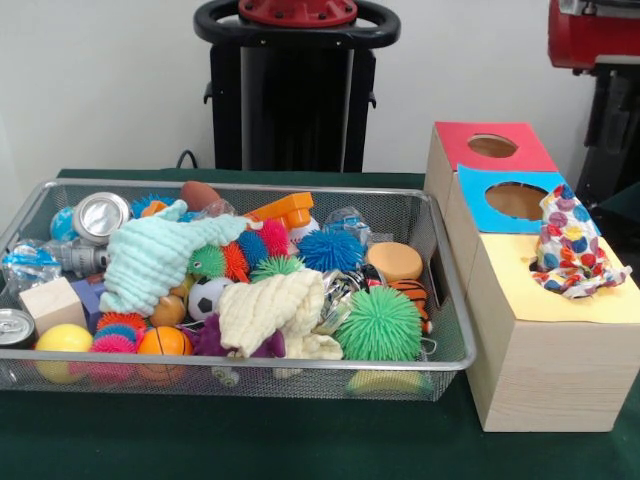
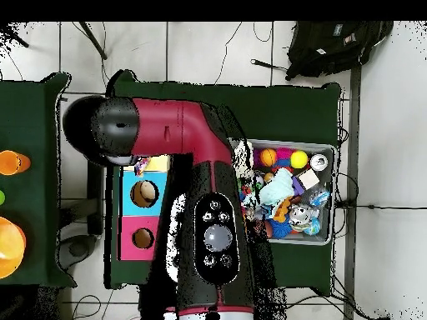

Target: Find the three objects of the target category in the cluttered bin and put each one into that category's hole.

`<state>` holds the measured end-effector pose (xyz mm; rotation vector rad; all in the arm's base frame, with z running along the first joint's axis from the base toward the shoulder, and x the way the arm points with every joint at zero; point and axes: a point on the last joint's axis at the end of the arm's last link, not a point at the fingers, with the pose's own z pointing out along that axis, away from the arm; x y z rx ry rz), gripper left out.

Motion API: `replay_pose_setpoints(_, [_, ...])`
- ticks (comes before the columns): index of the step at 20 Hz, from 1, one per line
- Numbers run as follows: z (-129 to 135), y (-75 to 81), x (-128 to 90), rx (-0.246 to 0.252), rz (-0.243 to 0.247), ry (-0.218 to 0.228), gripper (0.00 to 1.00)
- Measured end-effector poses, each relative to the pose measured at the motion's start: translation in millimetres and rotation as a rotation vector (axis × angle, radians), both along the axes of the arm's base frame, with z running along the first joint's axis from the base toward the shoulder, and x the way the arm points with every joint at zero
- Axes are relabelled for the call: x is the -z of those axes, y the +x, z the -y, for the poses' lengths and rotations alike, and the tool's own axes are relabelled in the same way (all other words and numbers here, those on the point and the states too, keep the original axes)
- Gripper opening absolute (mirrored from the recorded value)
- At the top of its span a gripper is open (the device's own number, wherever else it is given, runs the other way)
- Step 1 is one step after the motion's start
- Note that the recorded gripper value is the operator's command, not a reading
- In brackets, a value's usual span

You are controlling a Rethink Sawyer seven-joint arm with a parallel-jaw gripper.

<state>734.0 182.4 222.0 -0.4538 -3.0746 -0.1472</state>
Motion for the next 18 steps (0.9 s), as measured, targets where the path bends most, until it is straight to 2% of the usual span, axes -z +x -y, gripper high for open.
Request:
replay_pose_setpoints(5, [10,-4.9,10,0.014,-0.013,-0.001,0.00])
replay_pose_setpoints(18, [13,-9.4,32,0.024,0.007,-0.004,0.00])
